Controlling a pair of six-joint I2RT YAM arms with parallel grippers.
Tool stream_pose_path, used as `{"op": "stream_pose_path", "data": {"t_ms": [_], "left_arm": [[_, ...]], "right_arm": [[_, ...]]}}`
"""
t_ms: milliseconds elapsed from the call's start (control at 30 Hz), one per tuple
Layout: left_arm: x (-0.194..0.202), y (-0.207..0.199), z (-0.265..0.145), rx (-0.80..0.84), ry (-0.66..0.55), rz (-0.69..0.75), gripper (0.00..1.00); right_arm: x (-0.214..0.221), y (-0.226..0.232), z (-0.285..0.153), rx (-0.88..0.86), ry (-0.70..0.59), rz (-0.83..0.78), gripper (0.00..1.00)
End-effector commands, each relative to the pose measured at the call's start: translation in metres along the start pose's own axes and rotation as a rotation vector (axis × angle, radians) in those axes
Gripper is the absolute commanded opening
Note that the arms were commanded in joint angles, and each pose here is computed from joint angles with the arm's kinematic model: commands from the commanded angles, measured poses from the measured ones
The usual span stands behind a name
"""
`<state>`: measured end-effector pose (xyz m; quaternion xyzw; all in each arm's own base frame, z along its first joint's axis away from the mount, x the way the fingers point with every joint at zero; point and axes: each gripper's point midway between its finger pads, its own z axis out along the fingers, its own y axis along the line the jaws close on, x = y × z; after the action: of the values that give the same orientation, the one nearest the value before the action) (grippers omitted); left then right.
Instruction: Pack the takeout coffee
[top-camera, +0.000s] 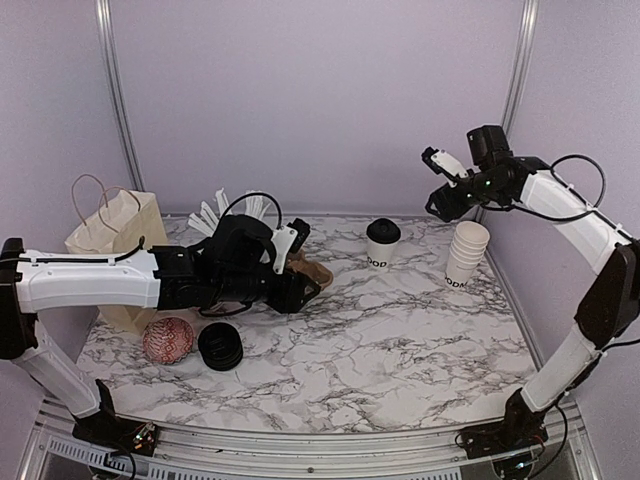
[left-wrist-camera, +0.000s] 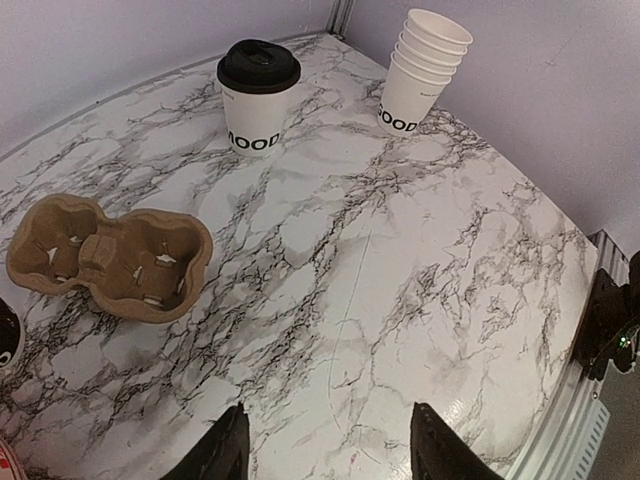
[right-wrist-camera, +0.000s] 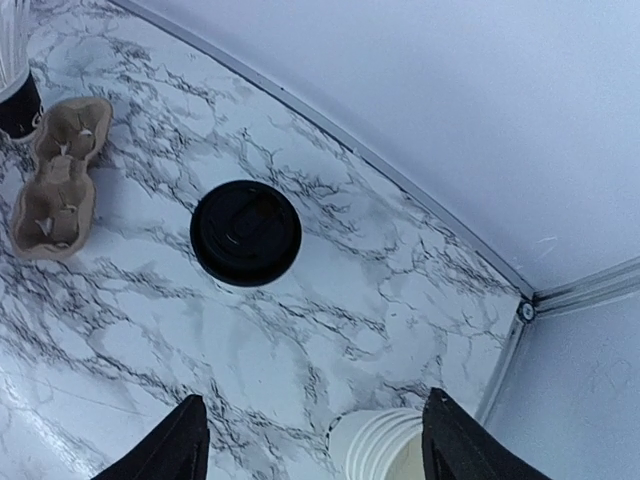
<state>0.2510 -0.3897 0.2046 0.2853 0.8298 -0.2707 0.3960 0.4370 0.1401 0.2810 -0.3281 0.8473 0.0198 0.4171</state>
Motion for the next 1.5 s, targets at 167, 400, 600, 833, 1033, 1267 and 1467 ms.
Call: {"op": "stream_pose_path", "data": {"t_ms": [167,400,600,833,1033,1267,1467], "left_arm": [[-0.007,-0.007,0.008,0.023,-0.017,0.049,0.50],[-0.002,-0.008,0.011,0.033,-0.010,0.025,0.50],[0.001,-0.009,0.011,0.046,-0.006,0.020,0.50],[0.005,-0.009,0.010,0.051,0.002,0.007,0.50],[0.009,-0.009,0.012,0.050,0.012,0.000,0.50],[0.010,-0.010,0.014,0.061,0.018,-0.003,0.50],[0.012,-0.011,0.015,0.063,0.026,-0.004,0.50]], "right_arm": [[0.073,-0.018,-0.010,0.091,0.258,0.039,0.53],[0.100,-0.035,-0.007,0.057,0.305,0.136,0.42],[0.113,-0.034,0.002,0.025,0.333,0.145,0.41],[0.121,-0.039,0.016,0.022,0.353,0.139,0.33],[0.122,-0.043,0.021,0.024,0.357,0.136,0.28],[0.117,-0.046,0.021,0.031,0.344,0.136,0.17],[0.115,-0.050,0.018,0.043,0.338,0.133,0.14]]}}
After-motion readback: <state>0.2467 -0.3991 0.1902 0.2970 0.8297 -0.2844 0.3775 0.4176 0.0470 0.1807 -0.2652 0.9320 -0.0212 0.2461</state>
